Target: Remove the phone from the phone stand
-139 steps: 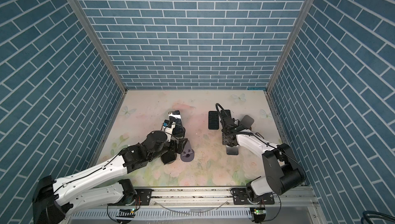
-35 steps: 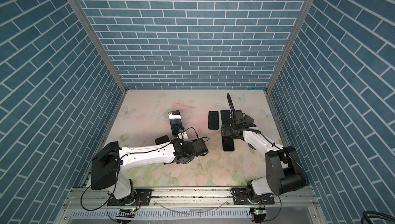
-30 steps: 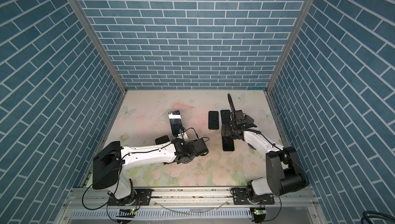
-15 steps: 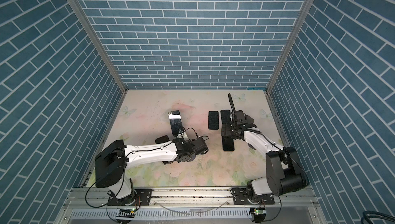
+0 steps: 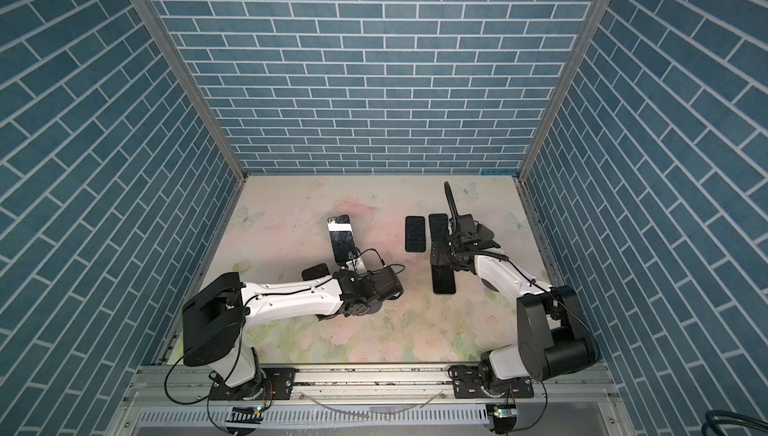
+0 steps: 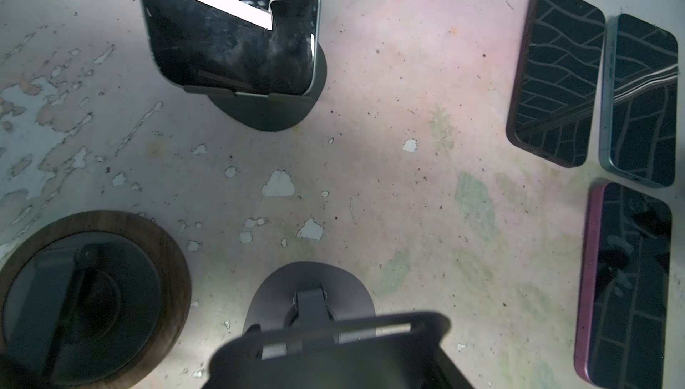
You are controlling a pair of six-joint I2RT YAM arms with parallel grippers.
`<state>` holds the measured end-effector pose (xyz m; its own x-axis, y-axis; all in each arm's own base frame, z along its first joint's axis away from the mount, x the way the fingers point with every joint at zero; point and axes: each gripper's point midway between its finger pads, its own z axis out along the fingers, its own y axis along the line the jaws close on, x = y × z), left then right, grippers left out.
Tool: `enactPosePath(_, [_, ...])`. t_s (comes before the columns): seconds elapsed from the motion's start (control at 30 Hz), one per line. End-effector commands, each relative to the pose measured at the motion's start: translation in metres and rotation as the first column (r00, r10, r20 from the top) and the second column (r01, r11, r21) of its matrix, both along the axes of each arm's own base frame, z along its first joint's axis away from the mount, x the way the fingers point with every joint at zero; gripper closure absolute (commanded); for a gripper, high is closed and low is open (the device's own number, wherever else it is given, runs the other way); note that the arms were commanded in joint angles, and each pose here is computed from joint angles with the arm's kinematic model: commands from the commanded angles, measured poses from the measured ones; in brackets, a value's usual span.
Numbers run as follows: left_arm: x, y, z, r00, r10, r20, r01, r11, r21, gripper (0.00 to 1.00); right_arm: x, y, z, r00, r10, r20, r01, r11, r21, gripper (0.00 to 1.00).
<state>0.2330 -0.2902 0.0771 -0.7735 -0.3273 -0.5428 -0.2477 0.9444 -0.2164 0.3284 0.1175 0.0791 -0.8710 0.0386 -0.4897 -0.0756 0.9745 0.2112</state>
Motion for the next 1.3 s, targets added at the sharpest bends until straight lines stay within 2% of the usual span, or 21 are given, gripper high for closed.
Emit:
enactPosePath(0.0, [0.008,-0.012,0.022,0.994,-0.091,0.064,0.093,0.995,-0.029,0.49,-0.002,-0.001,-0.005,1.0,0.013,-0.005,-0.013,1.0,-0.004,0.05])
enactPosePath(0.13, [0.015,-0.027,0.057,0.969,-0.181,0.168,0.192,0.98,-0.053,0.49,-0.002,-0.001,-0.003,1.0,0.01,-0.008,-0.01,1.0,-0.003,0.05])
enactPosePath(0.33, [0.022,-0.023,0.122,0.9,-0.287,0.329,0.291,0.956,0.037,0.49,-0.002,-0.001,0.0,1.0,0.003,-0.008,-0.003,1.0,-0.002,0.05])
enactPosePath(0.47, [0.025,-0.002,0.162,0.858,-0.294,0.422,0.277,0.955,0.103,0.48,-0.001,0.0,0.002,1.0,-0.001,-0.009,0.001,1.0,0.007,0.05])
enactPosePath(0.63, [0.025,0.047,0.2,0.823,-0.257,0.506,0.184,0.964,0.191,0.48,-0.002,-0.001,0.009,1.0,-0.007,-0.009,0.007,1.0,0.007,0.05])
enactPosePath(0.8, [0.021,0.1,0.222,0.817,-0.194,0.544,0.08,0.971,0.225,0.48,-0.001,0.001,0.02,1.0,-0.004,0.005,0.004,1.0,0.019,0.05])
enactPosePath(0.93, [0.019,0.147,0.226,0.833,-0.123,0.539,-0.007,0.973,0.233,0.48,0.003,0.004,0.031,1.0,-0.005,0.018,0.005,0.999,0.036,0.05])
enactPosePath(1.13, [0.018,0.211,0.207,0.881,-0.012,0.473,-0.121,0.961,0.249,0.47,0.006,0.019,0.048,0.999,0.018,0.03,-0.021,0.997,0.077,0.05])
enactPosePath(1.27, [0.019,0.241,0.189,0.9,0.051,0.433,-0.172,0.954,0.246,0.47,0.008,0.029,0.054,0.999,0.035,0.034,-0.038,0.997,0.074,0.05])
